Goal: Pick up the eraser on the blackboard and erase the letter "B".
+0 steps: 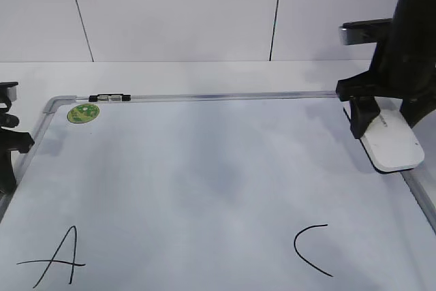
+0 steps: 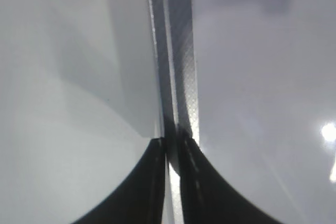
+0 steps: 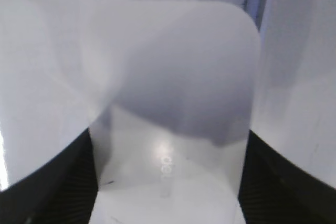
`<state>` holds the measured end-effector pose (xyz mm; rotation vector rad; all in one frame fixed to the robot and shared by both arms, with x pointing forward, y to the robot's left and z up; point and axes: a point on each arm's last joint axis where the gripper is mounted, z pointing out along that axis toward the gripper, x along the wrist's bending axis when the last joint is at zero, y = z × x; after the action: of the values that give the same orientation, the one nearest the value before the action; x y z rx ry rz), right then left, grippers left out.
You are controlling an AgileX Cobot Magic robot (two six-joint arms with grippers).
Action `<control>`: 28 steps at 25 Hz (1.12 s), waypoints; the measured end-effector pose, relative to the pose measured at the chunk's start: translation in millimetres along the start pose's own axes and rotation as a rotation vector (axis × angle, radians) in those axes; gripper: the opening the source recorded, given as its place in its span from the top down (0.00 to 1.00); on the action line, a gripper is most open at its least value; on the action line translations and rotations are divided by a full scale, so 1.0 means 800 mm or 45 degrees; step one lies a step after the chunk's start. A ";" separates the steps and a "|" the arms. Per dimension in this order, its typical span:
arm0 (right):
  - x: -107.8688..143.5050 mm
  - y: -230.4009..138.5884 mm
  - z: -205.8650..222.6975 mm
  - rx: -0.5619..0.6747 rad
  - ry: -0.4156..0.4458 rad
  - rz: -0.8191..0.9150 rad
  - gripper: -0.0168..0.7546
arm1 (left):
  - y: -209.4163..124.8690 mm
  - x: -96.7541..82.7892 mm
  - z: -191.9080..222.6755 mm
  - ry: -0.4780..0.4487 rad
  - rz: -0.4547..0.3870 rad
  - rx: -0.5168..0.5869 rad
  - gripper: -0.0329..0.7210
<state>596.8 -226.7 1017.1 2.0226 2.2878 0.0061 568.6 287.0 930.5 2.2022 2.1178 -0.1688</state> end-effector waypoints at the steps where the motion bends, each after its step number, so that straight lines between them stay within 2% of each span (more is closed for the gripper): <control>1: -0.009 0.000 0.001 0.004 0.009 0.032 0.30 | 0.000 0.000 0.000 0.000 0.000 0.000 0.88; 10: -0.049 0.002 0.008 0.026 0.086 0.099 0.30 | 0.000 -0.001 0.000 -0.010 -0.007 -0.001 0.88; 17: -0.045 0.010 0.042 0.108 0.194 0.008 0.30 | 0.000 -0.001 0.000 -0.012 -0.007 -0.002 0.88; 28: -0.056 0.016 0.080 0.195 0.193 0.015 0.30 | 0.000 -0.001 0.000 -0.014 -0.005 -0.002 0.88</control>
<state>618.9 -272.8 956.8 2.1800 2.4358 -0.0155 568.7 286.0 930.6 2.1911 2.1166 -0.1789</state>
